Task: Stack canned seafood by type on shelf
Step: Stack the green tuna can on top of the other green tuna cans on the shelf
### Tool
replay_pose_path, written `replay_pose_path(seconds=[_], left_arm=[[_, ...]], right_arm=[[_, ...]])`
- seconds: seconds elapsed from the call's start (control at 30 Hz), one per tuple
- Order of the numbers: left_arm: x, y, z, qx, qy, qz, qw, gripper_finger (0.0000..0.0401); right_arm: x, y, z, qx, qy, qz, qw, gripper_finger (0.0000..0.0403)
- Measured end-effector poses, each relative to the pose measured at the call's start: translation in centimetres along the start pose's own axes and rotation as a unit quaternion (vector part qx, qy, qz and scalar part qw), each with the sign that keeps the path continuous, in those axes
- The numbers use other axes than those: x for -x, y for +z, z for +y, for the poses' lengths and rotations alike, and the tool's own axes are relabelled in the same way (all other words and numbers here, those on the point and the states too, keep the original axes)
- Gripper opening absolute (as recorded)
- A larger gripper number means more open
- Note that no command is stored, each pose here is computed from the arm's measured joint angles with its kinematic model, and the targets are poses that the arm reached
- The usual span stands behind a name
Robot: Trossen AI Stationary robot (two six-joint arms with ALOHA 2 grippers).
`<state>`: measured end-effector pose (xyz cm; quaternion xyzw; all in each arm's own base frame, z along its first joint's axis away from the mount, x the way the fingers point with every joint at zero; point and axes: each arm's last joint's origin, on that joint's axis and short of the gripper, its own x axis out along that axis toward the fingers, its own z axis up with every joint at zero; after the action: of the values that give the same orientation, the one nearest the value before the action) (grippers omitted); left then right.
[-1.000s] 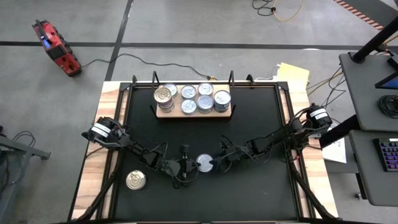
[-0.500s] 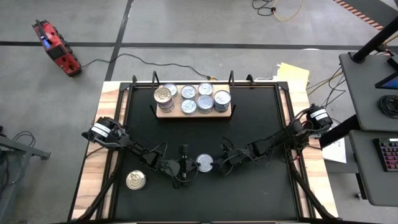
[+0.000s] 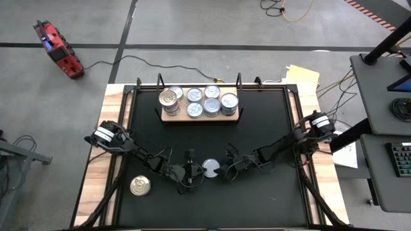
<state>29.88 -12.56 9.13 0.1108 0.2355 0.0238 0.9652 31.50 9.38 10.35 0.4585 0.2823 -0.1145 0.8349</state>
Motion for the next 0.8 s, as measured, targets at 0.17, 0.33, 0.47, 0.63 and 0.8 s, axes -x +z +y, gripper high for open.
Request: replay_pose_path(seconds=[0.17,0.33,0.47,0.63,0.8], left_arm=[[0.0,-0.1,0.0,0.0,0.0,0.0,1.0,0.0],[0.1,-0.1,0.0,0.006,0.001,0.0,1.0,0.0],[0.2,-0.3,0.1,0.02,0.001,-0.001,1.0,0.0],[0.3,-0.4,0.1,0.019,0.0,-0.013,1.0,0.0],[0.4,-0.6,0.2,0.035,-0.002,-0.012,0.999,0.0]], right_arm=[[0.0,0.2,0.1,0.004,0.012,0.001,1.0,0.0283],[-0.1,0.4,0.3,0.0,0.028,-0.008,1.0,0.027],[-0.1,0.7,0.2,-0.006,0.026,-0.017,1.0,0.0261],[-0.2,0.8,0.2,-0.008,0.028,-0.023,0.999,0.0251],[-0.3,1.2,0.2,-0.017,0.038,-0.034,0.999,0.0248]])
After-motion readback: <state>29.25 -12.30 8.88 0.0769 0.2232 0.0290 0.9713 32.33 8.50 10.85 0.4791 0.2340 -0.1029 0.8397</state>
